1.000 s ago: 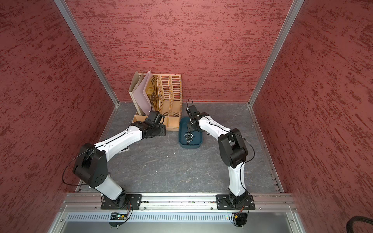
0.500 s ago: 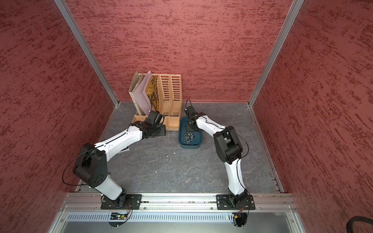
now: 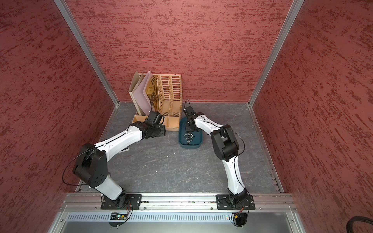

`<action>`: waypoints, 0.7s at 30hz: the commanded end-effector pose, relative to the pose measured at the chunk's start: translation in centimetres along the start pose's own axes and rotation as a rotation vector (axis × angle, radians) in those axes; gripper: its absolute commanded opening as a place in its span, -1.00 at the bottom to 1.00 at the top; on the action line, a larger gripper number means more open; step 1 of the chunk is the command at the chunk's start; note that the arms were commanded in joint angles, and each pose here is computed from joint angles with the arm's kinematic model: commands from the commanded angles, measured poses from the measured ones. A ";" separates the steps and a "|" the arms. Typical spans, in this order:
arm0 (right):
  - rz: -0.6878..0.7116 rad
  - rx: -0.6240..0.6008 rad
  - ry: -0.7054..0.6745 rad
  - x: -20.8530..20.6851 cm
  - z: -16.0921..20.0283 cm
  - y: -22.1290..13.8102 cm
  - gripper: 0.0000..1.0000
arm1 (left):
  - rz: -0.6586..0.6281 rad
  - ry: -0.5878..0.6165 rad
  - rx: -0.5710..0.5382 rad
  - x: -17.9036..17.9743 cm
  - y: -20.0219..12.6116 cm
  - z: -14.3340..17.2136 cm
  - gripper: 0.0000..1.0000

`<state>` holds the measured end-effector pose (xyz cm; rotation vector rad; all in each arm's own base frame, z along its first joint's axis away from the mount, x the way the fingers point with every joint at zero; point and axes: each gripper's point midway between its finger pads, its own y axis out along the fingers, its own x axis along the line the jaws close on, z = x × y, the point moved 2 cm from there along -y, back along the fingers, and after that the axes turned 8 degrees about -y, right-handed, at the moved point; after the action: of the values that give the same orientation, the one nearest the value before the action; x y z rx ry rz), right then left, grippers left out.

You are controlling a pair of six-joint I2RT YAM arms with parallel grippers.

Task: Take out the wing nut from the storage box
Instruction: Pick up the wing nut from the storage box.

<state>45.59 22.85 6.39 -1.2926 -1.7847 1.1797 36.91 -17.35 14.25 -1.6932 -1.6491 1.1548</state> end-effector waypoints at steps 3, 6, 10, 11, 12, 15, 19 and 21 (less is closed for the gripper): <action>0.011 0.016 -0.005 -0.4 0.0 0.7 -0.44 | 0.002 -0.011 -0.017 0.3 -0.5 -0.2 0.05; 0.012 0.025 -0.006 -0.4 0.2 0.8 -0.45 | -0.001 -0.011 -0.016 0.4 -0.4 -0.2 0.05; 0.010 0.024 -0.006 -0.5 0.3 0.5 -0.46 | -0.001 -0.014 -0.016 0.5 -0.4 -0.1 0.05; 0.009 0.024 -0.007 -0.4 0.4 0.4 -0.46 | 0.001 -0.014 -0.015 0.4 -0.4 -0.1 0.05; 0.006 0.021 -0.008 -0.4 0.4 0.3 -0.46 | 0.000 -0.015 -0.014 0.5 -0.3 0.0 0.05; 0.003 0.019 -0.005 -0.4 0.4 0.2 -0.49 | 0.002 -0.015 -0.014 0.4 -0.3 -0.1 0.05; 0.007 0.026 -0.004 -0.4 0.6 0.6 -0.54 | 0.003 -0.016 -0.015 0.4 -0.3 -0.1 0.05; 0.007 0.029 -0.002 -0.4 0.6 0.7 -0.58 | 0.001 -0.016 -0.013 0.5 -0.3 0.0 0.05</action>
<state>45.51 22.70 5.40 -1.2803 -1.7678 1.2050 36.66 -17.14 13.73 -1.6782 -1.6458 1.1579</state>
